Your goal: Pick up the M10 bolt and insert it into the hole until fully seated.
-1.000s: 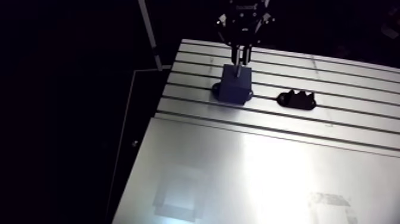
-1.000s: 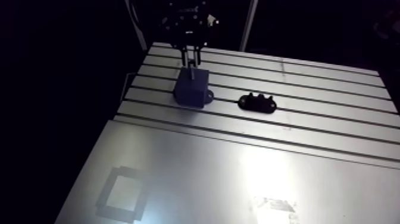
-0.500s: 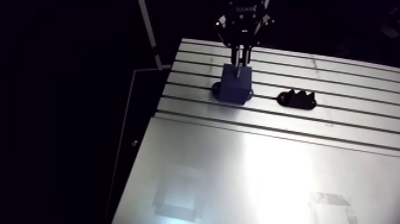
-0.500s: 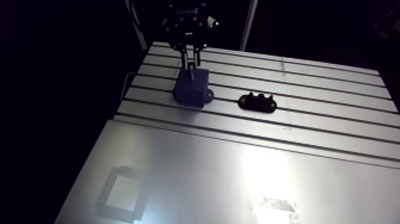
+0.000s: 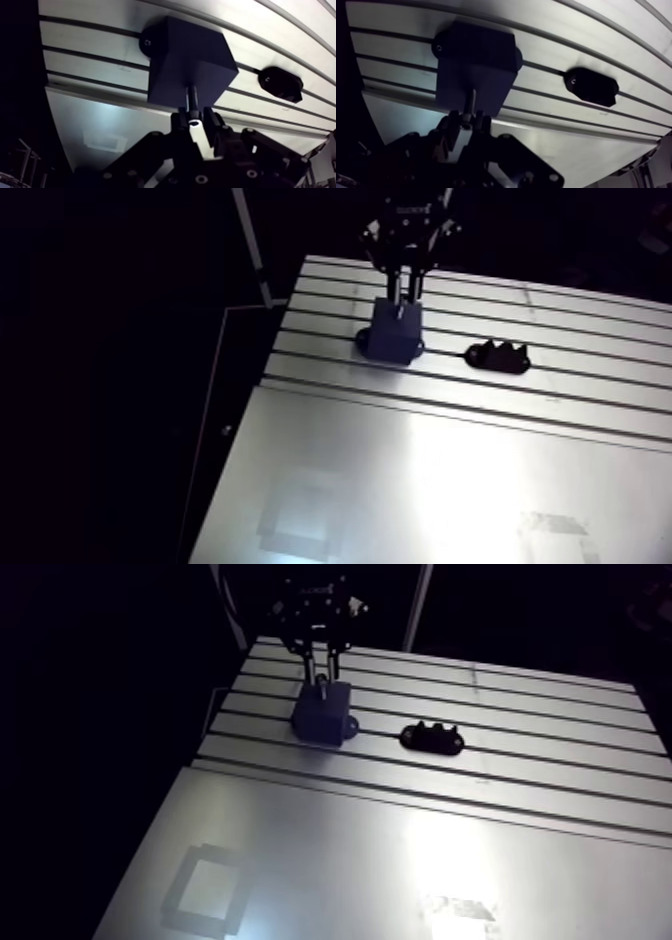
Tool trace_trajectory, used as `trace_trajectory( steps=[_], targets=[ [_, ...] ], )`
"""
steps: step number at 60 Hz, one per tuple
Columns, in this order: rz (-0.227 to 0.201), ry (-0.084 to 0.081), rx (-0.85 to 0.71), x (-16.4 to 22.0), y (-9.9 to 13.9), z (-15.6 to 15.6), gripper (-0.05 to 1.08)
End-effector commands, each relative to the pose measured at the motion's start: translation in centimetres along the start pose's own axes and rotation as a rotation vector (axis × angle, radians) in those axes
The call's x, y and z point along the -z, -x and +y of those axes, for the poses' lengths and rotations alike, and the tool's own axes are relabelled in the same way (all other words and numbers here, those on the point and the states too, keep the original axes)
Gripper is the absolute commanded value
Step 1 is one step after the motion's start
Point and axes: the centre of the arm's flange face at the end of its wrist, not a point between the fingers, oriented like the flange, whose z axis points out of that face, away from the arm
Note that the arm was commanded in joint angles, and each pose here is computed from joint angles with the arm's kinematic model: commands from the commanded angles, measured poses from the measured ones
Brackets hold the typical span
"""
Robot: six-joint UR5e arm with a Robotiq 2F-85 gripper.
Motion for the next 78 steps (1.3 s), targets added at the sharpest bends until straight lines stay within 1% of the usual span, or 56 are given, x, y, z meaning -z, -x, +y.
trace_trajectory(
  steps=[1, 2, 3, 6, 9, 17, 20, 21, 22, 23, 24, 26, 27, 28, 29, 30, 31, 32, 33, 34, 35, 37, 38, 39, 40, 41, 42, 43, 44, 45, 46, 47, 48, 49, 50, 51, 52, 54, 55, 61, 69, 78],
  targets=[
    [0.067, 0.01, -0.002, 1.7, 0.6, 0.4, 0.0],
    [0.083, 0.012, -0.002, 2.5, 0.8, 0.5, 0.0],
    [0.083, 0.012, -0.002, 2.5, 0.8, 0.5, 0.0],
    [0.106, 0.014, -0.005, 3.7, 1.3, 0.8, 0.0],
    [0.11, 0.013, -0.004, 4.0, 1.4, 0.9, 0.0],
    [0.1, 0.009, -0.009, 3.4, 1.6, 1.1, 0.0],
    [0.112, 0.009, -0.011, 4.0, 2.0, 1.2, 0.0],
    [0.124, 0.01, -0.012, 4.6, 2.5, 1.2, 0.0],
    [0.124, 0.01, -0.012, 4.6, 2.5, 1.2, 0.0],
    [0.136, 0.013, -0.014, 5.3, 3.0, 1.2, 0.0],
    [0.136, 0.013, -0.014, 5.3, 3.0, 1.2, 0.0],
    [0.165, 0.012, -0.025, 6.8, 4.0, 1.6, 0.0],
    [0.165, 0.012, -0.025, 6.8, 4.0, 1.6, 0.0],
    [0.187, 0.011, -0.033, 7.8, 4.8, 1.8, 0.0],
    [0.187, 0.011, -0.033, 7.8, 4.8, 1.8, 0.0],
    [0.208, 0.009, -0.043, 8.8, 5.8, 2.0, 0.0],
    [0.208, 0.009, -0.043, 8.8, 5.8, 2.0, 0.0],
    [0.227, 0.008, -0.051, 9.7, 6.6, 2.2, 0.0],
    [0.227, 0.008, -0.051, 9.7, 6.6, 2.2, 0.0],
    [0.248, 0.006, -0.064, 10.5, 7.6, 2.6, 0.0],
    [0.248, 0.006, -0.064, 10.5, 7.6, 2.6, 0.0],
    [0.295, -0.001, -0.108, 12.4, 10.0, 3.8, 0.0],
    [0.295, -0.001, -0.108, 12.4, 10.0, 3.8, 0.0],
    [0.318, -0.005, -0.139, 13.2, 11.3, 4.6, 0.0],
    [0.318, -0.005, -0.139, 13.2, 11.3, 4.6, 0.0],
    [0.342, -0.007, -0.166, 13.9, 12.5, 5.3, 0.0],
    [0.342, -0.007, -0.166, 13.9, 12.5, 5.3, 0.0],
    [0.364, -0.008, -0.192, 14.3, 13.7, 6.0, 0.0],
    [0.364, -0.008, -0.192, 14.3, 13.7, 6.0, 0.0],
    [0.392, -0.008, -0.217, 14.7, 14.8, 6.7, 0.0],
    [0.392, -0.008, -0.217, 14.7, 14.8, 6.7, 0.0],
    [0.424, -0.007, -0.24, 14.9, 15.8, 7.4, 0.0],
    [0.424, -0.007, -0.24, 14.9, 15.8, 7.4, 0.0],
    [0.449, -0.007, -0.258, 14.8, 16.7, 8.2, 0.0],
    [0.449, -0.007, -0.258, 14.8, 16.7, 8.2, 0.0],
    [0.468, -0.009, -0.276, 14.7, 17.4, 8.9, 0.0],
    [0.468, -0.009, -0.276, 14.7, 17.4, 8.9, 0.0],
    [0.469, -0.014, -0.296, 14.1, 18.6, 9.7, 0.0],
    [0.469, -0.014, -0.296, 14.1, 18.6, 9.7, 0.0],
    [0.453, -0.021, -0.306, 12.7, 20.1, 9.6, 0.0],
    [0.439, -0.025, -0.308, 12.0, 20.4, 9.6, 0.0],
    [0.45, -0.025, -0.312, 12.3, 20.8, 9.7, 0.0]
  ],
)
